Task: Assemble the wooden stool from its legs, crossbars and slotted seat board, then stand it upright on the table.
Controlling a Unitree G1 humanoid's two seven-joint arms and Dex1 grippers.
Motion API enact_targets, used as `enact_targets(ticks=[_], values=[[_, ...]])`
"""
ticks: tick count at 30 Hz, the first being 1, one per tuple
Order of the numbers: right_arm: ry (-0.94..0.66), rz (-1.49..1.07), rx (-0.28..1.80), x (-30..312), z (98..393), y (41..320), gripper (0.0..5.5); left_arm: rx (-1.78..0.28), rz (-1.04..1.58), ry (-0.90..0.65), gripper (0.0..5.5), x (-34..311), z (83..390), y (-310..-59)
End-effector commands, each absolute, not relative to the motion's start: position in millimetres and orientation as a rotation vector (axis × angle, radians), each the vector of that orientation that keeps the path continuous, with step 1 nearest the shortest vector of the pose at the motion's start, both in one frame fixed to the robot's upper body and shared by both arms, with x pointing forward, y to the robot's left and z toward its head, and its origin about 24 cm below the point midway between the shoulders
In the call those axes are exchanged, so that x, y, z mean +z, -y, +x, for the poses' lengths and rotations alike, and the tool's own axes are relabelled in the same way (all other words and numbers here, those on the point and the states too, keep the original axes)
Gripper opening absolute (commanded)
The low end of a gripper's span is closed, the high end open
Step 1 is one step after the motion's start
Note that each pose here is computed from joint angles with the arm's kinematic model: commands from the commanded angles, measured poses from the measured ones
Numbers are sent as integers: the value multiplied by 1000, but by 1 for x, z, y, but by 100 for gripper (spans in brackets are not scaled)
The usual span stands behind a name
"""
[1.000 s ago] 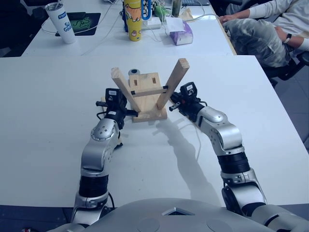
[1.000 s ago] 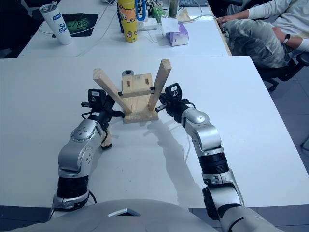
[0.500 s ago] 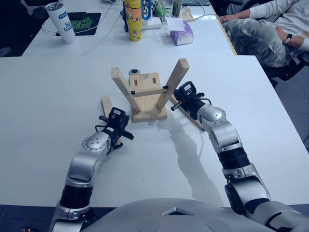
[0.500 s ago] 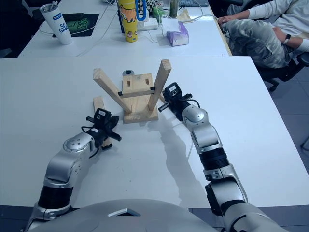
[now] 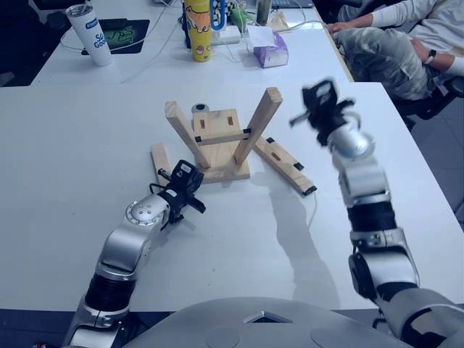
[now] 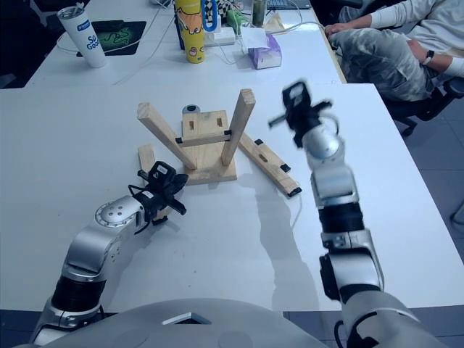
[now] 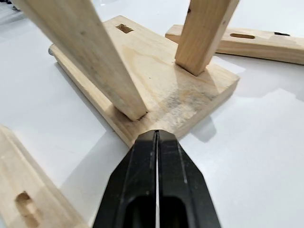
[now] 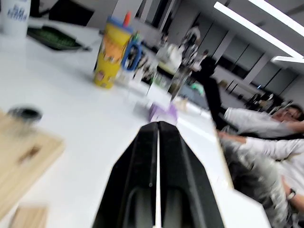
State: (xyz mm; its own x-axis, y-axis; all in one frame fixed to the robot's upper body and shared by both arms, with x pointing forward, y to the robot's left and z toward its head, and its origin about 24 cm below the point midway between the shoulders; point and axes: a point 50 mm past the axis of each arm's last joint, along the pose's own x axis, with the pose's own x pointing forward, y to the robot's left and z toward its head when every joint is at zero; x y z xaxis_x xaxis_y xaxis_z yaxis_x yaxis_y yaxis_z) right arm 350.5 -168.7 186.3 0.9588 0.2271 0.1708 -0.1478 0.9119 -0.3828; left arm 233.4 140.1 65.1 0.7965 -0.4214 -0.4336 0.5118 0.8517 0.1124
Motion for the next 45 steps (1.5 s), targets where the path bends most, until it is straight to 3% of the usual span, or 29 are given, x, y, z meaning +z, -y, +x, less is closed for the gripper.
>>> enact_targets(ticks=[1, 4, 7, 11, 14, 16, 26, 29, 32, 36, 39, 42, 45], values=[[758, -141, 308, 315, 321, 132, 0, -465, 243, -390, 5, 68, 240, -144], [894, 43, 400, 354, 296, 123, 0, -464, 244, -388, 5, 68, 241, -144], [765, 112, 513, 345, 298, 114, 0, -454, 245, -384, 5, 68, 242, -145], [253, 129, 588, 252, 324, 103, 0, -446, 243, -378, 5, 69, 242, -145], [-96, 5, 675, 170, 311, 93, 0, -442, 240, -374, 5, 70, 242, -146], [-217, -13, 709, 145, 300, 91, 0, -439, 240, -373, 5, 70, 243, -147], [-55, 41, 663, 173, 313, 88, 0, -369, 214, -300, 5, 85, 251, -157], [-35, 45, 644, 176, 317, 90, 0, -235, 142, -130, 5, 123, 266, -179], [-37, 42, 644, 175, 318, 91, 0, -139, 69, 156, 5, 185, 282, -195], [-52, 34, 642, 171, 318, 91, 0, -181, -11, 467, 5, 266, 293, -185], [-56, 32, 646, 170, 319, 89, 0, -254, -101, 587, 5, 309, 294, -170], [-65, 31, 652, 168, 318, 87, 0, -306, -134, 418, 5, 293, 308, -156], [-71, 33, 653, 167, 316, 86, 0, -331, -44, 84, 5, 218, 323, -143]])
